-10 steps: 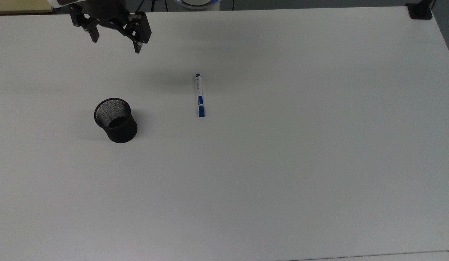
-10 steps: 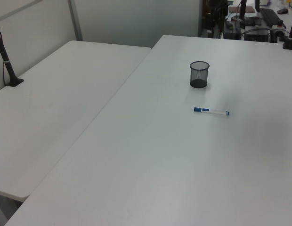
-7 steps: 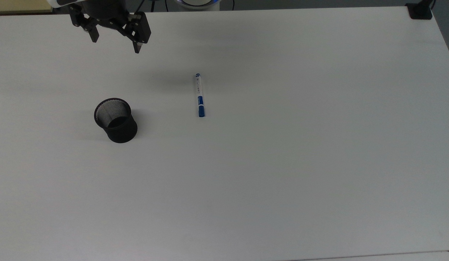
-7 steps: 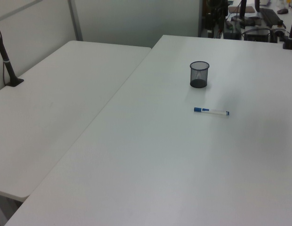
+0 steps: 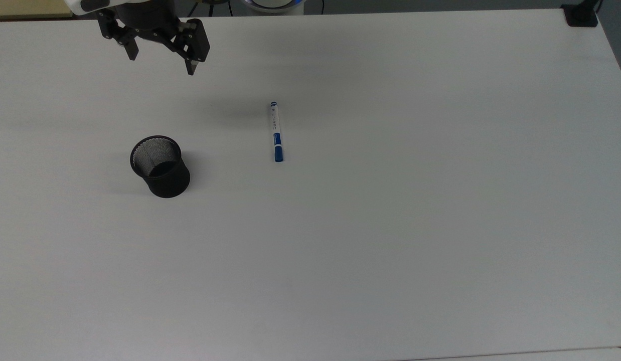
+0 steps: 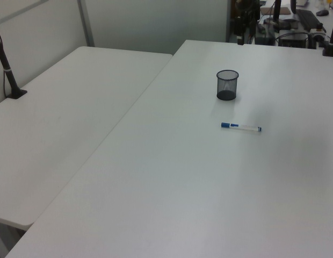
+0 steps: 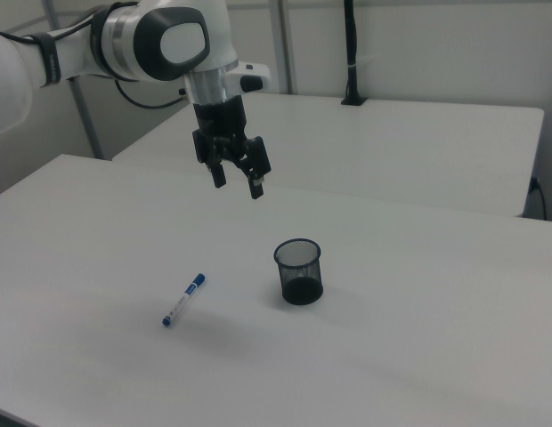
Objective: Insert the marker
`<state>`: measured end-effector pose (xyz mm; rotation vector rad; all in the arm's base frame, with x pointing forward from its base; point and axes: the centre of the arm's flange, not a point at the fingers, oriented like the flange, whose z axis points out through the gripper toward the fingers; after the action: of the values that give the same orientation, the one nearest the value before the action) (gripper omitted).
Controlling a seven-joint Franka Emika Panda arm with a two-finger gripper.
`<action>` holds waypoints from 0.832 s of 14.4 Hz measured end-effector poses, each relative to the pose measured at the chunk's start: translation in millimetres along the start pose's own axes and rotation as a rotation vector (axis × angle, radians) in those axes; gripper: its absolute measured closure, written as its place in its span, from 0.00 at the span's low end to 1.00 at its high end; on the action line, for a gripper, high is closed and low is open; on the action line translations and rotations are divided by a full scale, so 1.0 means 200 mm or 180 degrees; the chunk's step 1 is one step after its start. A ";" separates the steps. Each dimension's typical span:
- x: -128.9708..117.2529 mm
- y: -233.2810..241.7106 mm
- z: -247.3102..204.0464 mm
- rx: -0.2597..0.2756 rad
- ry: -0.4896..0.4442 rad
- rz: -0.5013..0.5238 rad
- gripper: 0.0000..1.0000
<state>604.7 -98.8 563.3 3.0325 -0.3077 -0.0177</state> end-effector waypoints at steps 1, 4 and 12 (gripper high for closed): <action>0.00 0.00 0.00 0.0000 0.0000 0.0001 0.00; 0.00 0.00 0.00 0.0000 0.0000 0.0002 0.00; -0.01 -0.04 0.09 -0.0014 -0.0172 -0.0041 0.00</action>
<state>604.3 -93.0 544.7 3.0336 -0.2918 -0.1015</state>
